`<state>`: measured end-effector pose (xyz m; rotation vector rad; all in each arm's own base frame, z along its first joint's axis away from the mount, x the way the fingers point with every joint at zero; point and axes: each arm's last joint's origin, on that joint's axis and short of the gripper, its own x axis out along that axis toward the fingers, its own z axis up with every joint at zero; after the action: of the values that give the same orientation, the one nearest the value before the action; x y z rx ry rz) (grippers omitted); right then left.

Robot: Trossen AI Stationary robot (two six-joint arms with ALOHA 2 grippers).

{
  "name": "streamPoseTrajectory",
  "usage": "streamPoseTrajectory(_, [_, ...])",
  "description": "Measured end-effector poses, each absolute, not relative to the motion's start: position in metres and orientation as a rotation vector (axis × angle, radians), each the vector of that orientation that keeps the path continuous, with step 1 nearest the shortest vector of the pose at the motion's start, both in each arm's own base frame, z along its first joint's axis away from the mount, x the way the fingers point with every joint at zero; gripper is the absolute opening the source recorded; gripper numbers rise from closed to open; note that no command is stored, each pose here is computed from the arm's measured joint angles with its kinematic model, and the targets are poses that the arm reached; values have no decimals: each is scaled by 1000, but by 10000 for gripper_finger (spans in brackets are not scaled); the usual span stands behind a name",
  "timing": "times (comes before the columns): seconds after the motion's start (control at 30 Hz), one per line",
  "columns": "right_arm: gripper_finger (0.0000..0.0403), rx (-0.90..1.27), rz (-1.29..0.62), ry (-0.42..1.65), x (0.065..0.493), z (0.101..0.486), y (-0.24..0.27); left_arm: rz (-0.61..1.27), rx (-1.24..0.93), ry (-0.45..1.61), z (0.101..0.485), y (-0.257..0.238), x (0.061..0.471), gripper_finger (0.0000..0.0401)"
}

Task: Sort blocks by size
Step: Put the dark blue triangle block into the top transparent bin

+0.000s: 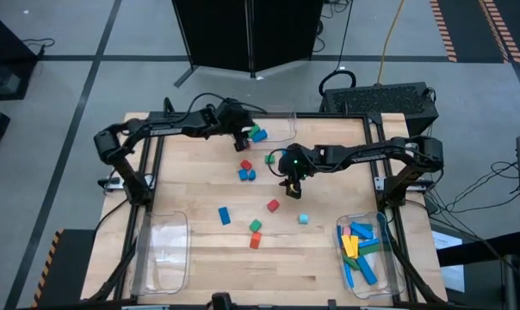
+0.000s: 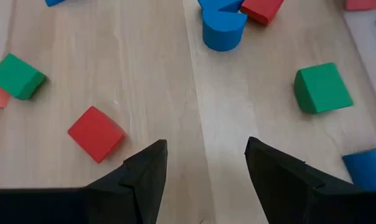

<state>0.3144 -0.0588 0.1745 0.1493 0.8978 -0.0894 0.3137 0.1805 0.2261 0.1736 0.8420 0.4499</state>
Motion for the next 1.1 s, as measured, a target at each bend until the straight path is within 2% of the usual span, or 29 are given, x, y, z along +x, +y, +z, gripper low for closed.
streamPoseTrajectory(0.17, [210,156,-86,961,319,154,-59,398,206,815,252,152,310,205])
streamPoseTrajectory(0.4, [210,122,-43,1006,326,135,-46,301,183,894,262,116,300,205])
streamPoseTrajectory(0.77, [210,5,-18,954,332,140,-20,18,174,1064,222,54,286,205])
streamPoseTrajectory(0.97, [210,-11,-7,924,335,142,-18,-226,155,1134,214,25,279,205])
streamPoseTrajectory(1.1, [210,-23,0,924,335,142,-18,-376,246,1171,212,7,275,205])
